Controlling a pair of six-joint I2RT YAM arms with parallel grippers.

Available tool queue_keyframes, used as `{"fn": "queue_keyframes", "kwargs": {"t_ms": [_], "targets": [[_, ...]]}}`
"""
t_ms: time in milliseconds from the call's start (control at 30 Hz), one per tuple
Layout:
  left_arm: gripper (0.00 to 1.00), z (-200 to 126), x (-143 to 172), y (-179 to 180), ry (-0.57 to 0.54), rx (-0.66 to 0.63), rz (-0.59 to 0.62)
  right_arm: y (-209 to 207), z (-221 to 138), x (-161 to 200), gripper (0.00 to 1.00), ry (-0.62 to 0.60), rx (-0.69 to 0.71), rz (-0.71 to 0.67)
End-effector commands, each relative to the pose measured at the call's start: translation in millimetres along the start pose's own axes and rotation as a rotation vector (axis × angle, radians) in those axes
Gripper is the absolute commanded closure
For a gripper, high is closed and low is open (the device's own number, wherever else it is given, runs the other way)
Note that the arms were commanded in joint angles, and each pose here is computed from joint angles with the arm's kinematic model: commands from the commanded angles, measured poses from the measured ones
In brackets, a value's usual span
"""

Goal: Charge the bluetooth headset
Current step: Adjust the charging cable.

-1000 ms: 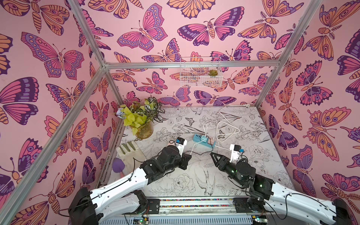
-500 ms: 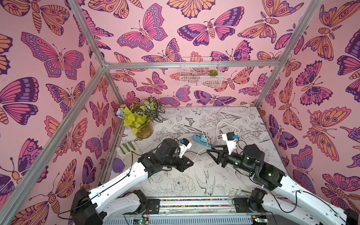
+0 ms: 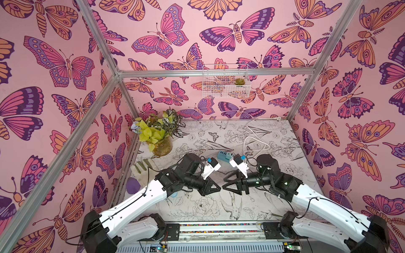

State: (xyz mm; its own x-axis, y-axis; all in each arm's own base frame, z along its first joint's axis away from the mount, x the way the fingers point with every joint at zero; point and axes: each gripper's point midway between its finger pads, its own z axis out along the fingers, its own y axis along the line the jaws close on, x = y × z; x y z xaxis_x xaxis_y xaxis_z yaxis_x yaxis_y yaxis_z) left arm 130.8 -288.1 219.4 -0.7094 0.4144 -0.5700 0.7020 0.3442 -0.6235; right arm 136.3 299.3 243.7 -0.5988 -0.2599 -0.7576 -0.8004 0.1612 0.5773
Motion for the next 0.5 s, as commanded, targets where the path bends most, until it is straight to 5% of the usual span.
{"fn": "queue_keyframes", "kwargs": {"t_ms": [0, 467], "targets": [[1.00, -4.1, 0.0, -11.8, 0.018, 0.055, 0.044, 10.0, 0.8, -3.9, 0.41, 0.007, -0.069, -0.050], [1.00, -13.5, -0.6, -27.2, 0.017, 0.101, 0.088, 12.2, 6.1, 17.0, 0.44, 0.090, -0.142, -0.042]]}}
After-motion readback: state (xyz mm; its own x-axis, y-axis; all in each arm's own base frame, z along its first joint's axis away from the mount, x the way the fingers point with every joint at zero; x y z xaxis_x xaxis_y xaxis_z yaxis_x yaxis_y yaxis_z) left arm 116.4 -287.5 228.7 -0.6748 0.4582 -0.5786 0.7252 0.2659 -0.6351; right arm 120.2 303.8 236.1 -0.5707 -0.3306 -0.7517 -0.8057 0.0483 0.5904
